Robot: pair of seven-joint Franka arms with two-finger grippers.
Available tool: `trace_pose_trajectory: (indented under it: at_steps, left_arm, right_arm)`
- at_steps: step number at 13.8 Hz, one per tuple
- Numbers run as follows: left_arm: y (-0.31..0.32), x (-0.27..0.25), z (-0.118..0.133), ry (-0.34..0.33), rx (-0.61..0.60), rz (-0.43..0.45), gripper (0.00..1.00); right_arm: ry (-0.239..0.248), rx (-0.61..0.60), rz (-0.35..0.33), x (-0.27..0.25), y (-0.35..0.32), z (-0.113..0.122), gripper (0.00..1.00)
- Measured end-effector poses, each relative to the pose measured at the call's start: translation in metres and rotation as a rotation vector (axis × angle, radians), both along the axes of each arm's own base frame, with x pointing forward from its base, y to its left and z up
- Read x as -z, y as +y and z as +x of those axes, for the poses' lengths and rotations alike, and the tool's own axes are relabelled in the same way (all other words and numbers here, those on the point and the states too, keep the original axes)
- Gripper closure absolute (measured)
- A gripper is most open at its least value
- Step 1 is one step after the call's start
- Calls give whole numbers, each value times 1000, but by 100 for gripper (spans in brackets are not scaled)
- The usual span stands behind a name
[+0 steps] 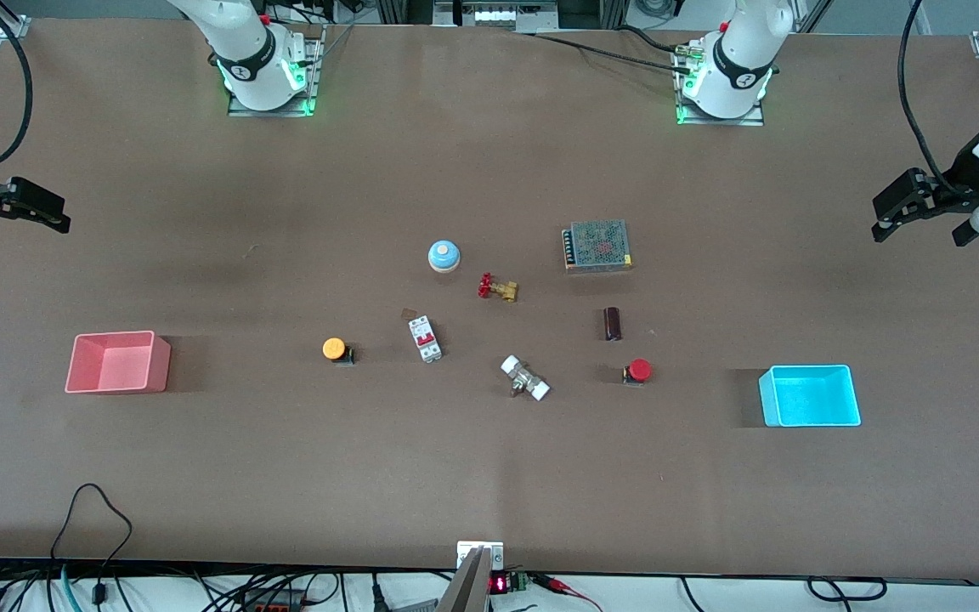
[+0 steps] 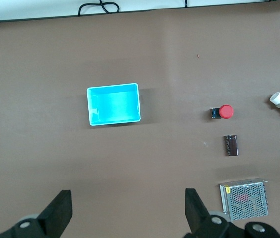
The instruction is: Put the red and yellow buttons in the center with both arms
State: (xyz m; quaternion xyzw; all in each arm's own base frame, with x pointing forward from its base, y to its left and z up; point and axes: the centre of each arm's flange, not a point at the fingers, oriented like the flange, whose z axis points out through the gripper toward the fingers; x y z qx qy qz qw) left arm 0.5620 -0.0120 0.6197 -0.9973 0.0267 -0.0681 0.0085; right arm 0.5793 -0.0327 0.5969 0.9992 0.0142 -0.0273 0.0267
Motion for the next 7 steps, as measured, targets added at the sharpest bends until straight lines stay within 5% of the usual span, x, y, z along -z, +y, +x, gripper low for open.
trace_pose_trajectory:
  at_steps: [7]
  left_arm:
    - [0, -2, -1, -4, -1, 0, 0]
  right_arm:
    - [20, 21, 1, 0, 0, -5, 0]
